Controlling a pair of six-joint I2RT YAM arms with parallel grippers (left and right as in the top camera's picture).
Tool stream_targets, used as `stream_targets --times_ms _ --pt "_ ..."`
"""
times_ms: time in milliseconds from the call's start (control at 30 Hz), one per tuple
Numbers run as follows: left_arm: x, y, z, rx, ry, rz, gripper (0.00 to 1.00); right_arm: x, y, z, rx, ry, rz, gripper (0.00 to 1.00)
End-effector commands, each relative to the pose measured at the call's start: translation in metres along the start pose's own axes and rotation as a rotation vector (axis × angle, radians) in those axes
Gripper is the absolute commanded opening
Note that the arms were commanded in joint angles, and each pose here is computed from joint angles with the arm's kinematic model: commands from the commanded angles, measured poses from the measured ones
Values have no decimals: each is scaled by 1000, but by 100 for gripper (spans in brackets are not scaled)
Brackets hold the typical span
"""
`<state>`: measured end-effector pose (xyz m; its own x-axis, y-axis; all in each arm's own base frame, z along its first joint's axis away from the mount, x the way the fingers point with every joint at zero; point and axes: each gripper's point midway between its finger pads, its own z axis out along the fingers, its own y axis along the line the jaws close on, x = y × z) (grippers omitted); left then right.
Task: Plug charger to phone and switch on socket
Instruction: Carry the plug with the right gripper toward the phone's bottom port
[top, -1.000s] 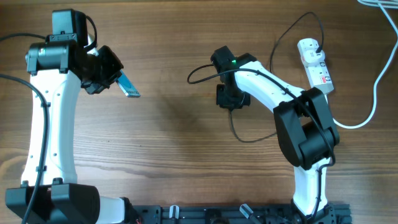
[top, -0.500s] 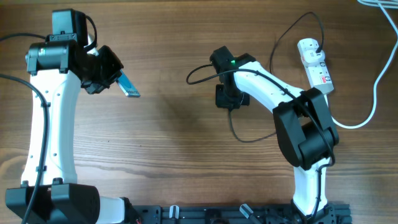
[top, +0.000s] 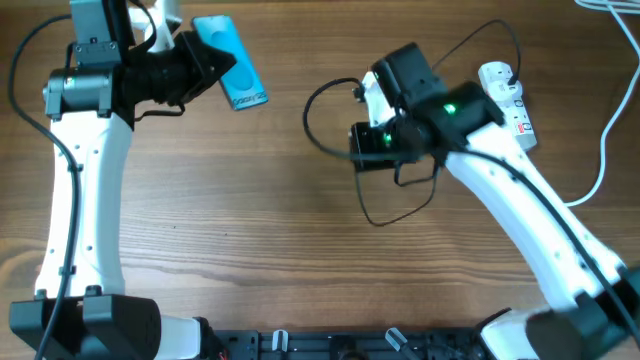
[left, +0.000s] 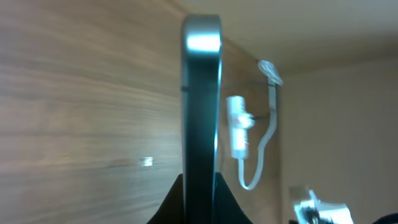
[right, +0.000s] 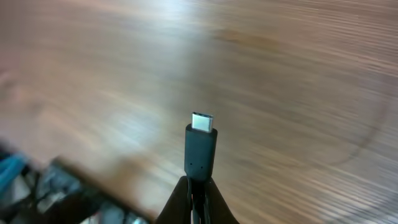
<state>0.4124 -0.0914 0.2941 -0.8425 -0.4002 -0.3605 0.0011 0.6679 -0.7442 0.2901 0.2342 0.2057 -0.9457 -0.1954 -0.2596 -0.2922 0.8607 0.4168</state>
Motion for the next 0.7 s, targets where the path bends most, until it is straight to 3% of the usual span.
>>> stream_targets --times_ms 0,233,667 --pt "22 -54 8 213 99 60 4 14 49 -15 -137 -7 -133 4" --pt "50 -86 28 248 159 139 4 12 73 -12 -163 -39 -112 4" --pt "61 -72 44 223 234 97 4 -11 90 -45 -183 -145 -144 4"
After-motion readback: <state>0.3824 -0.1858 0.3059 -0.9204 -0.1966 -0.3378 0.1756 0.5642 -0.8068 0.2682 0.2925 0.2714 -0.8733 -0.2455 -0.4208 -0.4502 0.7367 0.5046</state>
